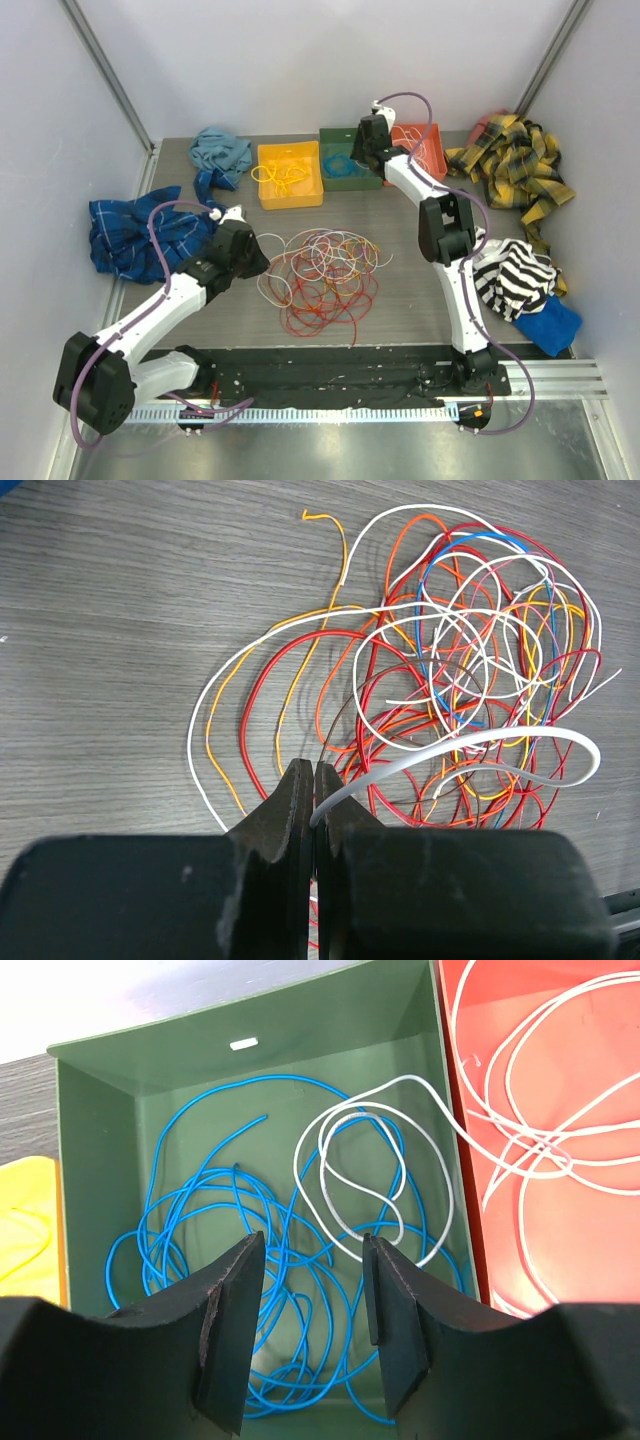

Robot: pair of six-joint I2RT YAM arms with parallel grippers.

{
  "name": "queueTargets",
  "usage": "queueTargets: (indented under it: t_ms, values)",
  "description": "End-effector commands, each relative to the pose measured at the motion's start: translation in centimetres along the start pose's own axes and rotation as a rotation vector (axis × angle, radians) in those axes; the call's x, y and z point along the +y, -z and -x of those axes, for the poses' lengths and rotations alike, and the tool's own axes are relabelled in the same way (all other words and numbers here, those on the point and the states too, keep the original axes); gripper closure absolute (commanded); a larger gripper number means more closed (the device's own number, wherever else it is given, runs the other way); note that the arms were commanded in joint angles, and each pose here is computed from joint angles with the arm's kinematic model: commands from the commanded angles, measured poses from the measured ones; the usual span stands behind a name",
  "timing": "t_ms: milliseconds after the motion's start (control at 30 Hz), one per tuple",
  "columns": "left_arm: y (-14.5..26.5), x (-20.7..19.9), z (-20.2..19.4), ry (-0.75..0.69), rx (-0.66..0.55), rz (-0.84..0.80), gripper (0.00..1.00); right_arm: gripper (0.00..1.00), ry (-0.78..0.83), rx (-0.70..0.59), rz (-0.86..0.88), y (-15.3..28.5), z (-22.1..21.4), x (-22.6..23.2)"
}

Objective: Untangle the cables

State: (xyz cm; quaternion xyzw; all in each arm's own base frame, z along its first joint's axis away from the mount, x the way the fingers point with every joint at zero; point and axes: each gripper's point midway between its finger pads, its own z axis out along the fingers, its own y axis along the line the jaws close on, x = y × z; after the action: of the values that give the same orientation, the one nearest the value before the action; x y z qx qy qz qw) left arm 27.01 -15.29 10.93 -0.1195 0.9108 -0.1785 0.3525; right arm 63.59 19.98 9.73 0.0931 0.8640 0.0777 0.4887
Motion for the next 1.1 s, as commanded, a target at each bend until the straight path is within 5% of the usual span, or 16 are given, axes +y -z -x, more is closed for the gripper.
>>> queueTargets:
  t_ms: [0, 300, 633, 1067]
  values:
    - [-0.1, -0.8, 0.5, -0.015, -0.018, -0.032, 1.0, 0.49, 0.009, -0.063, 0.0, -0.8, 1.6, 0.5]
    - [-0.6, -0.5, 0.2, -0.022, -0.006, -0.013, 1.0, 0.52, 0.008, -0.052, -0.008, -2.8, 0.2, 0.1]
    - [-0.8, -0.5, 0.1, -0.025, 0.003, -0.01, 1.0, 0.9, -0.032, -0.091, -0.035, -2.5, 1.4, -0.4]
    - [0.0, -1.1, 0.3, -0.012, -0.014, -0.043, 1.0, 0.99, -0.093, -0.266, 0.06, 7.7, 9.6, 2.9]
